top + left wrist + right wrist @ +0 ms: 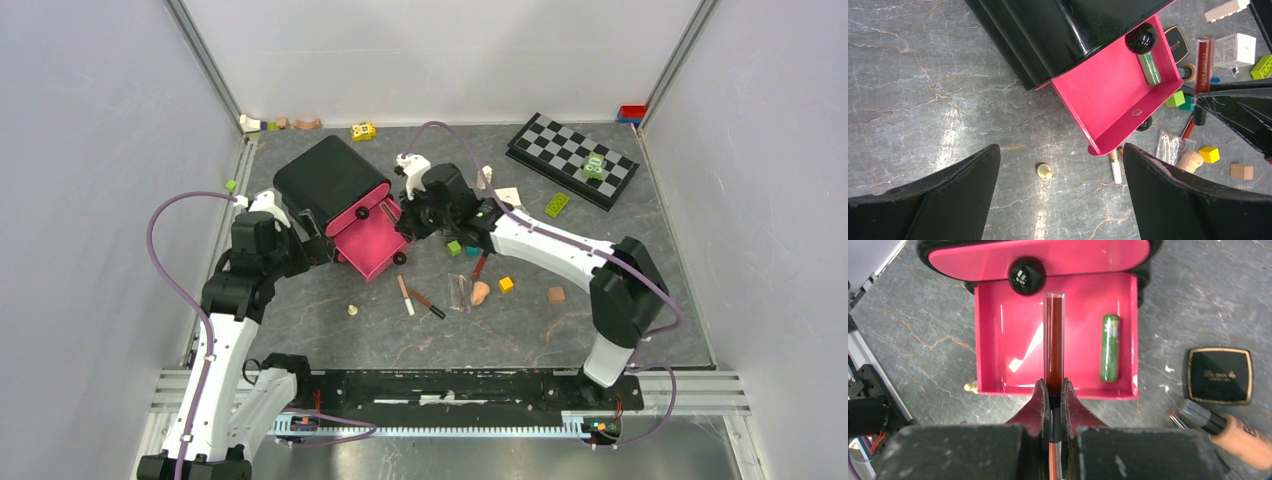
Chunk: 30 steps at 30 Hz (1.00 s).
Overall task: Organize the makeup
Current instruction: Place the makeup in the drawer.
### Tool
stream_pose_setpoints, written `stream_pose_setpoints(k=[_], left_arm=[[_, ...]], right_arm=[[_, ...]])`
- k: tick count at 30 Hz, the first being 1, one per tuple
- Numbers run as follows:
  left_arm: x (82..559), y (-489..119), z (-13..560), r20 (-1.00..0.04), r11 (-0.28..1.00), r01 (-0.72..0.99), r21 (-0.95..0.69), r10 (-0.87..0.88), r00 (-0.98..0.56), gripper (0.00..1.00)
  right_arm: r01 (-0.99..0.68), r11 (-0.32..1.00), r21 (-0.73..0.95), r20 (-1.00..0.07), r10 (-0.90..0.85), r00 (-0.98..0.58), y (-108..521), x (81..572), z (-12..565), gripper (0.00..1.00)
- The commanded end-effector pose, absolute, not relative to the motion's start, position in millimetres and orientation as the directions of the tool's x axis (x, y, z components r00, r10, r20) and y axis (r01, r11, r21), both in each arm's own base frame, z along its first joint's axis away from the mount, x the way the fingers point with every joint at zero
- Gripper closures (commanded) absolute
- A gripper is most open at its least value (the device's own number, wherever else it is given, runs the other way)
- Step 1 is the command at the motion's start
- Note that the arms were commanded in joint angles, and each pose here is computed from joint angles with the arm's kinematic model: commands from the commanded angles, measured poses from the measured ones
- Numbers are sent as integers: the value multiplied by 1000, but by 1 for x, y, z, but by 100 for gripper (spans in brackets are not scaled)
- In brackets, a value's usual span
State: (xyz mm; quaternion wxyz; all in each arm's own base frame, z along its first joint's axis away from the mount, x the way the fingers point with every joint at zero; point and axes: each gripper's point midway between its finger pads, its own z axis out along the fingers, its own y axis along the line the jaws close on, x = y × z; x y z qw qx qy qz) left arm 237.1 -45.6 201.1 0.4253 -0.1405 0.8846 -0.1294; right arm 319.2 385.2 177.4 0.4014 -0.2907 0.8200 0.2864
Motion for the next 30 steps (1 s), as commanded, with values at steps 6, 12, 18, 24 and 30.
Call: stream_pose_setpoints(k=[6, 12, 18, 24, 30], left_arm=[[241, -46, 209, -750, 935, -103, -340, -335, -570, 2], [242, -47, 209, -747, 935, -102, -340, -335, -575, 2], [241, -47, 209, -746, 935, -101, -341, -335, -575, 2], [241, -46, 209, -749, 935, -102, -340, -335, -571, 2], [241, -47, 210, -749, 934, -100, -342, -335, -571, 2]], right_arm=[[-694, 671, 262, -824, -218, -522, 426, 334, 187, 100], [-590, 744, 315, -760, -175, -626, 417, 333, 167, 100], [-501, 774, 388, -705, -101, -702, 420, 331, 163, 100], [-402, 793, 458, -634, -26, -773, 433, 336, 159, 100], [-307, 823, 478, -598, 49, -800, 432, 343, 147, 100]])
